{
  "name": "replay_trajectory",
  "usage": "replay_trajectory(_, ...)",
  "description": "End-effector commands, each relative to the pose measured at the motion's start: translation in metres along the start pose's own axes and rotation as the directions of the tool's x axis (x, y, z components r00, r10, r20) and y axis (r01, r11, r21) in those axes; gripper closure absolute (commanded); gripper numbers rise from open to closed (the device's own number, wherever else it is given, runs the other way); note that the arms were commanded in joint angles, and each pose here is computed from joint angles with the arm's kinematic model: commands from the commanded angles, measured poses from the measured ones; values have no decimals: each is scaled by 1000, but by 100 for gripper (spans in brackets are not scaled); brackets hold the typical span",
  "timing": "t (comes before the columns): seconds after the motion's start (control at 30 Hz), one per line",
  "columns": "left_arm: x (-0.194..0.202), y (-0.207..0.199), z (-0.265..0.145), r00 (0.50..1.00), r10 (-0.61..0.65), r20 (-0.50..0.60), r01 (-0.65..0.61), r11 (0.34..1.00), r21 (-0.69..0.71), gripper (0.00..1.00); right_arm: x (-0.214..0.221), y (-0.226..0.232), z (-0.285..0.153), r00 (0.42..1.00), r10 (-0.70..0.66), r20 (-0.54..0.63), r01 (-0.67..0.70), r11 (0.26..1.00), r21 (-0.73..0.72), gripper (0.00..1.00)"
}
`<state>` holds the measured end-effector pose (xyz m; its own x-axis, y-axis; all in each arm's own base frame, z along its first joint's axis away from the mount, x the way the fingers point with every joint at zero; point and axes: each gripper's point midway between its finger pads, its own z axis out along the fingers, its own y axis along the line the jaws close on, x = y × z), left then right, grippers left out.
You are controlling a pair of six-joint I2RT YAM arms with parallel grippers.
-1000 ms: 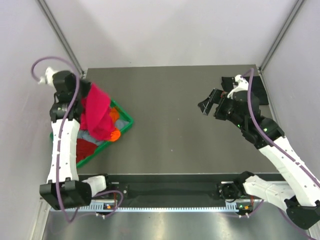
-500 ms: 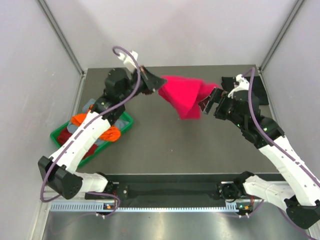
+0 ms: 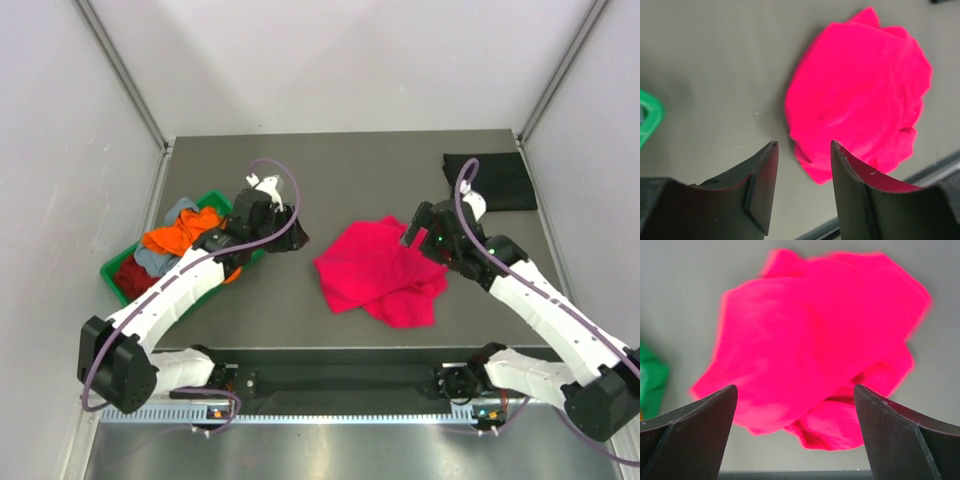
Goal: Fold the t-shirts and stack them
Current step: Move the tshirt to the center of the board, then flatten the tshirt out
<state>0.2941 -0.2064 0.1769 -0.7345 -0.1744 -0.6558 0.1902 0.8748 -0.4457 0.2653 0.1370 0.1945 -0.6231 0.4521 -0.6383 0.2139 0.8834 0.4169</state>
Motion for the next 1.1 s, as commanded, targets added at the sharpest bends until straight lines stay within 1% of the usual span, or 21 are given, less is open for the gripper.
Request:
replay_trajectory(0.0, -2, -22, 0, 999, 51, -3, -50, 991, 122, 50, 10, -42, 17, 989, 144, 24, -146, 970, 197, 0)
replay_trajectory(0.07, 18, -26, 7, 997, 38, -61, -27, 984, 175, 50, 18, -71, 28, 973, 228, 26, -226, 935, 274, 1)
replay_trajectory(0.1, 27, -26, 11, 996, 34, -79, -19, 983, 180, 50, 21, -74, 33, 964, 267, 12, -260, 928, 265, 2)
replay_trajectory(0.13, 34, -25, 13, 995, 28, -95, -10, 982, 186, 50, 25, -97, 41, 948, 319, 18, -309, 900, 307, 6)
replay_trajectory(0.17, 46, -23, 16, 993, 13, -120, 11, 980, 196, 50, 27, -103, 45, 939, 343, 15, -331, 894, 301, 18)
replay_trajectory(0.2, 53, -22, 18, 991, 10, -135, 17, 980, 200, 50, 20, -96, 53, 927, 374, 23, -368, 900, 235, 19)
replay_trajectory(0.23, 59, -20, 20, 989, 4, -149, 27, 979, 202, 49, 23, -112, 59, 920, 390, 32, -386, 889, 246, 21)
replay_trajectory(0.27, 68, -17, 22, 985, -7, -172, 42, 979, 198, 49, 22, -113, 62, 916, 400, 34, -397, 888, 232, 26)
replay_trajectory(0.33, 76, -18, 26, 982, -13, -186, 54, 975, 214, 49, 16, -113, 71, 915, 402, 41, -402, 893, 205, 30)
replay_trajectory(0.37, 85, -14, 28, 978, -30, -206, 74, 975, 210, 49, 14, -116, 73, 915, 401, 46, -401, 891, 211, 31)
replay_trajectory(0.47, 94, -21, 33, 976, -46, -213, 105, 956, 274, 49, 12, -121, 85, 918, 395, 37, -392, 888, 241, 31)
replay_trajectory(0.53, 104, -20, 39, 965, -54, -255, 126, 954, 273, 49, 14, -122, 98, 918, 398, 8, -388, 890, 240, 30)
replay_trajectory(0.63, 106, -27, 48, 964, -48, -261, 133, 939, 318, 48, 19, -115, 113, 915, 401, -49, -384, 901, 203, 30)
replay_trajectory(0.73, 114, -29, 53, 957, -54, -286, 152, 930, 334, 49, 24, -118, 123, 913, 402, -64, -380, 899, 218, 34)
replay_trajectory(0.83, 119, -27, 62, 952, -52, -301, 153, 933, 324, 50, 24, -124, 127, 918, 393, -52, -371, 898, 236, 41)
replay_trajectory(0.9, 121, -26, 68, 947, -48, -318, 156, 933, 325, 56, 23, -123, 128, 924, 378, -55, -357, 906, 229, 48)
replay_trajectory(0.93, 123, -27, 69, 944, -47, -325, 158, 932, 326, 68, 18, -121, 128, 932, 358, -52, -339, 915, 219, 51)
replay_trajectory(0.97, 119, -29, 71, 946, -48, -320, 158, 931, 329, 77, 15, -120, 126, 937, 347, -49, -329, 919, 216, 59)
replay_trajectory(1.0, 118, -29, 72, 946, -48, -321, 158, 933, 324, 84, 12, -121, 123, 940, 338, -42, -321, 920, 226, 64)
replay_trajectory(1.03, 114, -30, 72, 947, -46, -317, 151, 936, 317, 99, 1, -117, 120, 948, 318, -25, -305, 927, 217, 68)
replay_trajectory(1.07, 98, -38, 73, 958, -23, -287, 120, 937, 328, 100, -6, -115, 117, 952, 306, -14, -296, 931, 213, 75)
